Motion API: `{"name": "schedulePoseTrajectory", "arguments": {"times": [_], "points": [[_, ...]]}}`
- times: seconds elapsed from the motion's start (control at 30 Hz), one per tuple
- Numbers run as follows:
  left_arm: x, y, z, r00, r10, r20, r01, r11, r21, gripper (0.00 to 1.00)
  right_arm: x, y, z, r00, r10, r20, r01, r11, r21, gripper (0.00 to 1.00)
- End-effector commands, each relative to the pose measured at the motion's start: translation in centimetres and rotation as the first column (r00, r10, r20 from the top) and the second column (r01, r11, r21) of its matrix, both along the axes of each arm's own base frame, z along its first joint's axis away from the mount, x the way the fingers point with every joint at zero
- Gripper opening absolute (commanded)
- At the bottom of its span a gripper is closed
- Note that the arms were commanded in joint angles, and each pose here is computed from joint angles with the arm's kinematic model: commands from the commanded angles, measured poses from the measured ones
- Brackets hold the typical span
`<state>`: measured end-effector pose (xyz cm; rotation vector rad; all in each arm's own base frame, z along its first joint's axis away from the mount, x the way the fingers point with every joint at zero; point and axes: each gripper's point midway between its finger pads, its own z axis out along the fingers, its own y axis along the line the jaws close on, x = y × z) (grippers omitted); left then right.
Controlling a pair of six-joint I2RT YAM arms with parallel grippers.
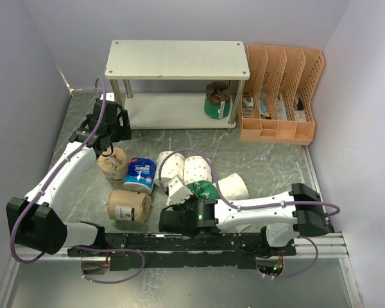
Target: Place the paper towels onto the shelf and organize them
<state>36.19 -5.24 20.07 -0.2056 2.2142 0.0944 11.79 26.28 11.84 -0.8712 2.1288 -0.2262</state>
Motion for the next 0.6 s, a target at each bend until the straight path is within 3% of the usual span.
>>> {"name": "schedulePoseTrajectory", "arguments": {"times": [0.0,0.17,0.27,0.43,0.57], "points": [[0.7,-0.1,1.1,1.0,-0.009,0.03,0.009,1.0,-0.012,0.93,0.2,2.0,6.6,1.0,0.0,0.014,-0.002,0.991,0.135,0.0],[0.7,-0.3,0.9,1.0,-0.015,0.027,0.016,1.0,-0.018,0.93,0.8,2.6,12.1,0.996,0.011,0.084,-0.024,0.986,0.163,0.0],[0.7,-0.4,1.0,0.999,-0.019,0.027,0.02,1.0,-0.021,0.93,2.7,2.2,15.1,0.977,-0.021,0.211,-0.006,0.991,0.13,0.0],[0.7,-0.3,0.9,1.0,-0.016,0.025,0.016,1.0,-0.015,0.93,10.8,0.7,18.3,0.929,-0.134,0.344,0.107,0.99,0.094,0.0],[0.7,-0.2,1.0,1.0,-0.012,0.026,0.013,1.0,-0.013,0.93,18.1,-0.4,20.2,0.908,-0.166,0.385,0.092,0.975,0.205,0.0]]}}
